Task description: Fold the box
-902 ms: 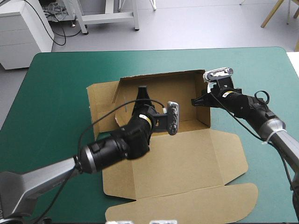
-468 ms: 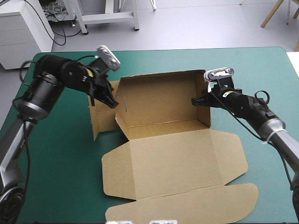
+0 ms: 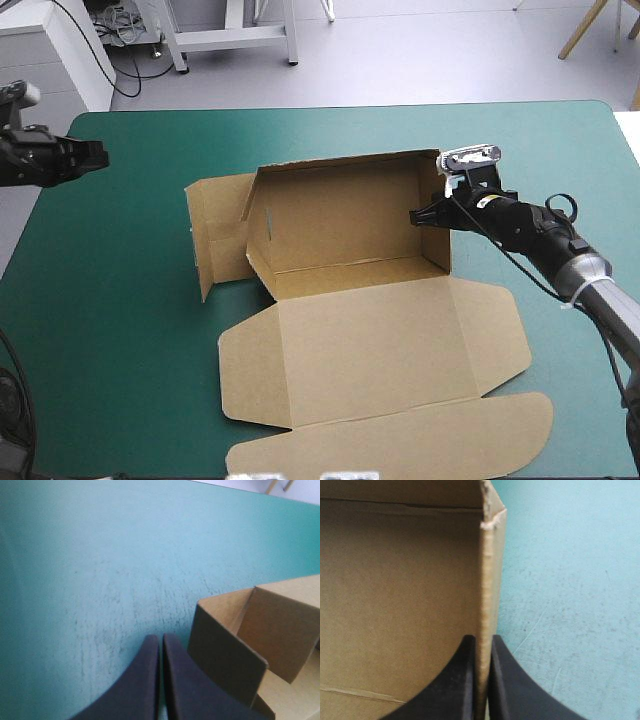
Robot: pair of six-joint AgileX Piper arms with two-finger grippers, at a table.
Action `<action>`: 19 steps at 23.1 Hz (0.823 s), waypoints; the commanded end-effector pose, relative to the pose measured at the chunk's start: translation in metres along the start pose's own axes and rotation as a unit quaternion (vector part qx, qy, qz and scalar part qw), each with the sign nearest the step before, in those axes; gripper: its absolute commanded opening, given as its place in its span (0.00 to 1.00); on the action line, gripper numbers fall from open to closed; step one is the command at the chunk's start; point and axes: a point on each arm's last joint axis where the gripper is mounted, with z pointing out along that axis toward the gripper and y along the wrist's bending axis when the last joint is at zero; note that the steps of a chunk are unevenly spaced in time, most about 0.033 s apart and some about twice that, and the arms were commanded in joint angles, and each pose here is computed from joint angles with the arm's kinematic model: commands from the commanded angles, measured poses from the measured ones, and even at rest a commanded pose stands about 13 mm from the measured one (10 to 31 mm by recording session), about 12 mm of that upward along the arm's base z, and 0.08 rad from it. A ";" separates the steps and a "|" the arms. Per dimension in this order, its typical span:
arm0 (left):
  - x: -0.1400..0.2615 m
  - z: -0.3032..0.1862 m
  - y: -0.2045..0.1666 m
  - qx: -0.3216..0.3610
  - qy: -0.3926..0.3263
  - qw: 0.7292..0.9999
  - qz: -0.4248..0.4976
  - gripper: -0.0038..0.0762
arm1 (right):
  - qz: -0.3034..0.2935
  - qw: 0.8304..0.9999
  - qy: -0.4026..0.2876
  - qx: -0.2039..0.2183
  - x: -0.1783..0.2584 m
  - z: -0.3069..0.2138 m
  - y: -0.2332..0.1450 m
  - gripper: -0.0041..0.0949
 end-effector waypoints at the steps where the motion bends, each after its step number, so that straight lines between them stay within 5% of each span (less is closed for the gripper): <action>1: 0.004 -0.013 0.010 0.016 -0.051 0.996 -0.071 0.05 | 0.008 0.999 -0.036 0.009 -0.015 -0.013 -0.003 0.02; 9: 0.029 0.006 0.050 0.014 -0.072 0.977 -0.201 0.04 | 0.032 0.999 -0.013 -0.007 -0.031 -0.022 0.001 0.02; 14: 0.033 0.012 0.060 -0.004 -0.076 0.966 -0.248 0.04 | 0.050 0.996 0.073 0.010 -0.068 -0.061 0.004 0.02; 19: 0.032 0.011 0.060 -0.006 -0.080 0.965 -0.249 0.04 | 0.078 0.981 0.180 0.014 -0.054 -0.063 0.004 0.02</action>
